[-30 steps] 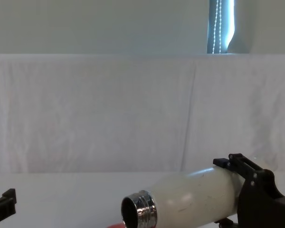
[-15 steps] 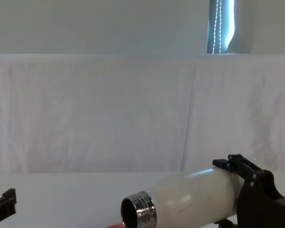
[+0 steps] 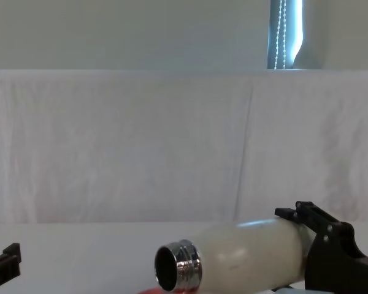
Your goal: Grasp the thermos with one hand and pour water into the cup lid.
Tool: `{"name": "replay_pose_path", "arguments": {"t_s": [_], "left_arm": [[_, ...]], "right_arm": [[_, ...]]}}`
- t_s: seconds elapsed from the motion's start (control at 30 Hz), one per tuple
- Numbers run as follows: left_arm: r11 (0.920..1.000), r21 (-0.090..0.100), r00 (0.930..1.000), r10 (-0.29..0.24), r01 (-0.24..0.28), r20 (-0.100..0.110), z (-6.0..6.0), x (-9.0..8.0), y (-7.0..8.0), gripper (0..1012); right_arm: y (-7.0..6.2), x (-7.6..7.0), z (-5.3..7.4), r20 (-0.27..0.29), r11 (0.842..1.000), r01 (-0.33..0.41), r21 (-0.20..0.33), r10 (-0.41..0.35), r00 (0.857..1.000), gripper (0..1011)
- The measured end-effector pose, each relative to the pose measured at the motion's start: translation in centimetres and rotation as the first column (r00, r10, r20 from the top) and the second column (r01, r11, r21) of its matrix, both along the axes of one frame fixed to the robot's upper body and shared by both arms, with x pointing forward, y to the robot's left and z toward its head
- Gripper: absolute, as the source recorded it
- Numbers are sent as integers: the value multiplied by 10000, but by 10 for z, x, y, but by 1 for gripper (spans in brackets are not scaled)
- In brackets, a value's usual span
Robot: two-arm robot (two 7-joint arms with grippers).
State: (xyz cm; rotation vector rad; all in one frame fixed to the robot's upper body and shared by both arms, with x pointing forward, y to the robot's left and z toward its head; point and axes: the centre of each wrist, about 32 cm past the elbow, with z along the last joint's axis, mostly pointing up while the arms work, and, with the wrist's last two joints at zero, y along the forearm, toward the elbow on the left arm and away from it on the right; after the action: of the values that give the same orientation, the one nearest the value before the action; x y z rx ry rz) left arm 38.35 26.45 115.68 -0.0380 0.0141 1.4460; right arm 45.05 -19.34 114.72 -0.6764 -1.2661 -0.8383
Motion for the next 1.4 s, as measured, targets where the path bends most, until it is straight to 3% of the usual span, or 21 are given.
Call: {"name": "replay_pose_path", "arguments": {"t_s": [0.37, 0.6, 0.67, 0.7, 0.73, 0.87, 0.9, 0.93, 0.97, 1.03, 1.07, 1.13, 1.17, 1.27, 1.33, 1.4], "left_arm": [[10000, -1, 10000, 0, 0, 0, 0, 0, 0, 1001], [10000, 0, 10000, 1, -1, 0, 0, 0, 0, 1001], [10000, 0, 10000, 0, 0, 1, 0, 0, 0, 1001], [10000, 0, 10000, 1, -1, 0, 0, 0, 0, 1001], [10000, 0, 10000, 0, 0, 0, 0, 0, 0, 1001], [10000, -1, 10000, 1, -1, 0, 0, 0, 0, 1001], [10000, 1, 10000, 1, -1, 0, 0, 0, 0, 1001], [10000, 0, 10000, 0, 0, 0, 0, 0, 0, 1001], [10000, 0, 10000, 1, -1, 0, 0, 0, 0, 1001], [10000, 1, 10000, 0, 0, 0, 0, 0, 0, 1001], [10000, 0, 10000, 1, -1, 1, 0, 0, 0, 1001], [10000, 0, 10000, 1, -1, 0, 0, 0, 0, 1001], [10000, 0, 10000, 1, -1, 0, 0, 0, 0, 1001], [10000, 0, 10000, 0, 0, 0, 0, 0, 0, 1001], [10000, 0, 10000, 1, -1, 0, 0, 0, 0, 1001], [10000, 0, 10000, 0, 0, 0, 0, 0, 0, 1001]], "right_arm": [[-1, -2, 4, -795, 9931, 18, 1173, 75, 9968, 964], [-5, -3, 12, -1645, 9659, 153, 2585, 283, 9860, 964], [-8, -2, 15, -2003, 9481, 282, 3166, 377, 9790, 964], [-10, -2, 17, -2285, 9307, 410, 3636, 464, 9724, 964], [-10, -2, 17, -2285, 9307, 410, 3636, 464, 9724, 964], [-19, -1, 23, -3024, 8617, 901, 4993, 759, 9502, 964], [-22, -1, 25, -3228, 8349, 1074, 5398, 875, 9424, 964], [-22, -1, 25, -3228, 8349, 1074, 5398, 875, 9424, 964], [-25, -1, 26, -3383, 8121, 1226, 5705, 964, 9361, 964], [-29, -1, 27, -3549, 7877, 1392, 6001, 1062, 9288, 964], [-32, -2, 29, -3671, 7656, 1537, 6246, 1141, 9232, 964], [-35, -2, 29, -3776, 7457, 1659, 6453, 1225, 9178, 964], [-39, -3, 30, -3864, 7244, 1794, 6656, 1289, 9133, 964], [-44, -4, 30, -3986, 6945, 1953, 6925, 1426, 9060, 964], [-51, -4, 30, -4112, 6538, 2148, 7255, 1615, 8971, 964], [-54, -5, 30, -4151, 6365, 2227, 7384, 1688, 8940, 964]]}}
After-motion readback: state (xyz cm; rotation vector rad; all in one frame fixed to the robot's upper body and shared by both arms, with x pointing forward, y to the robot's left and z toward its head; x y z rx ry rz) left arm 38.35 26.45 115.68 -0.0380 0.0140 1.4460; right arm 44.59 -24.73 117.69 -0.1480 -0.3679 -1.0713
